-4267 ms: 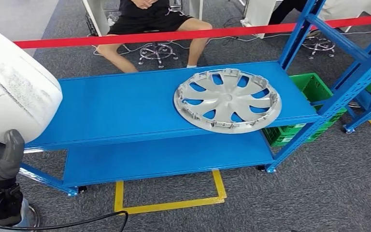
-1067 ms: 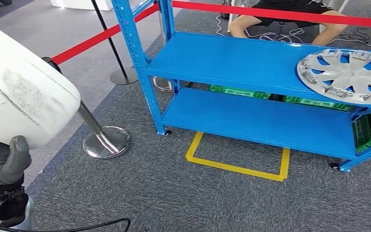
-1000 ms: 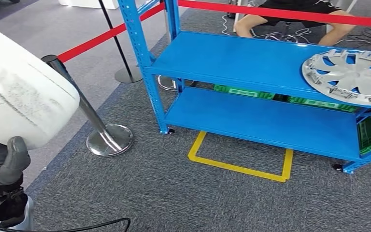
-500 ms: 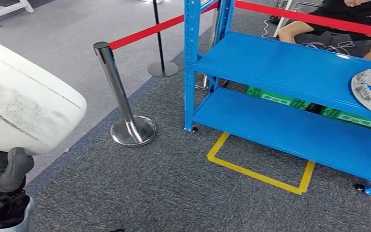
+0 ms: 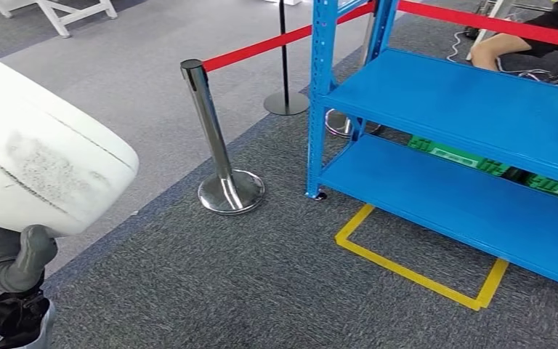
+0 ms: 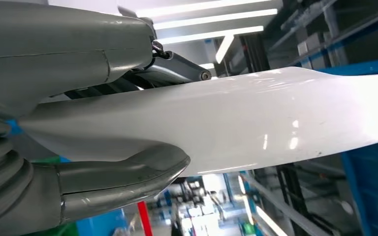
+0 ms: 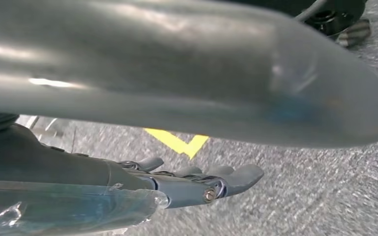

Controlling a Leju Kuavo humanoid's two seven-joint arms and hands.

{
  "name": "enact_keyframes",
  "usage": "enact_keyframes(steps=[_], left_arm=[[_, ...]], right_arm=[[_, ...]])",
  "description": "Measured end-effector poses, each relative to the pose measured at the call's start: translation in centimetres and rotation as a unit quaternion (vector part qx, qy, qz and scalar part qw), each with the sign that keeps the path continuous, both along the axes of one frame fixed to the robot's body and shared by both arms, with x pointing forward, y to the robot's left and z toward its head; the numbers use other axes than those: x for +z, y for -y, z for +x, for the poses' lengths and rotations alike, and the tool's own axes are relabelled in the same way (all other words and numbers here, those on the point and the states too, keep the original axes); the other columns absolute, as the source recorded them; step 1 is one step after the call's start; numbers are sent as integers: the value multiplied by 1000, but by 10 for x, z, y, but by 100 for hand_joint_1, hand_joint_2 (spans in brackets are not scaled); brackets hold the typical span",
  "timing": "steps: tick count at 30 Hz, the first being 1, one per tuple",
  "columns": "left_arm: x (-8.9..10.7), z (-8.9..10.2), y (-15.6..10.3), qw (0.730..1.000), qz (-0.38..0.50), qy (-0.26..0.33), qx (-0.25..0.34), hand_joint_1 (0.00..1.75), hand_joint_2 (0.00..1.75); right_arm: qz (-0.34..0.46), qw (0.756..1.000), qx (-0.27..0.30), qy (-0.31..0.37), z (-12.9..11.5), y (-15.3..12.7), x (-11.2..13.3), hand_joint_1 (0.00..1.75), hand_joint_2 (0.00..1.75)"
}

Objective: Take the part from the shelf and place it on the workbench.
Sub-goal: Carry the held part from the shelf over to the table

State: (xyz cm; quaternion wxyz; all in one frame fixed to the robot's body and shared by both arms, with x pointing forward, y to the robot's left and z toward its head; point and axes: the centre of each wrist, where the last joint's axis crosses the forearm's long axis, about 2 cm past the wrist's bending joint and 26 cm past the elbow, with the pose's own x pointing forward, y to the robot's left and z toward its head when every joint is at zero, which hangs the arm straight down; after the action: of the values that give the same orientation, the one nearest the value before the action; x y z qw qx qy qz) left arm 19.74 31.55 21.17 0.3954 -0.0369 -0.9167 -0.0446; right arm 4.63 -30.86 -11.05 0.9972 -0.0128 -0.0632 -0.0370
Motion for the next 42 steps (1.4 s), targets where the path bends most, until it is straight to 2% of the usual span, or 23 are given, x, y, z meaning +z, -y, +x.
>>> enact_keyframes(steps=[5, 16, 22, 31, 42], left_arm=[[2, 2, 1, 999, 23, -11, 35, 175, 175], [9, 10, 6, 999, 7, -1, 52, 175, 175], [5, 5, 1, 998, 7, -22, 62, 175, 175], [-2, -3, -6, 996, -47, -57, 50, 175, 175], [-13, -13, -11, 990, -32, -112, 80, 175, 175]], right_arm=[[-21, 1000, 6, 7, 2, 1, 0, 0, 0], [-45, 999, -22, 2, 10, 1, 1, 0, 0], [-43, 997, -49, 29, 7, -1, 1, 0, 0], [-32, 998, -45, -2, 9, -9, 1, 0, 0], [-28, 999, -30, 8, 10, -11, 1, 0, 0]])
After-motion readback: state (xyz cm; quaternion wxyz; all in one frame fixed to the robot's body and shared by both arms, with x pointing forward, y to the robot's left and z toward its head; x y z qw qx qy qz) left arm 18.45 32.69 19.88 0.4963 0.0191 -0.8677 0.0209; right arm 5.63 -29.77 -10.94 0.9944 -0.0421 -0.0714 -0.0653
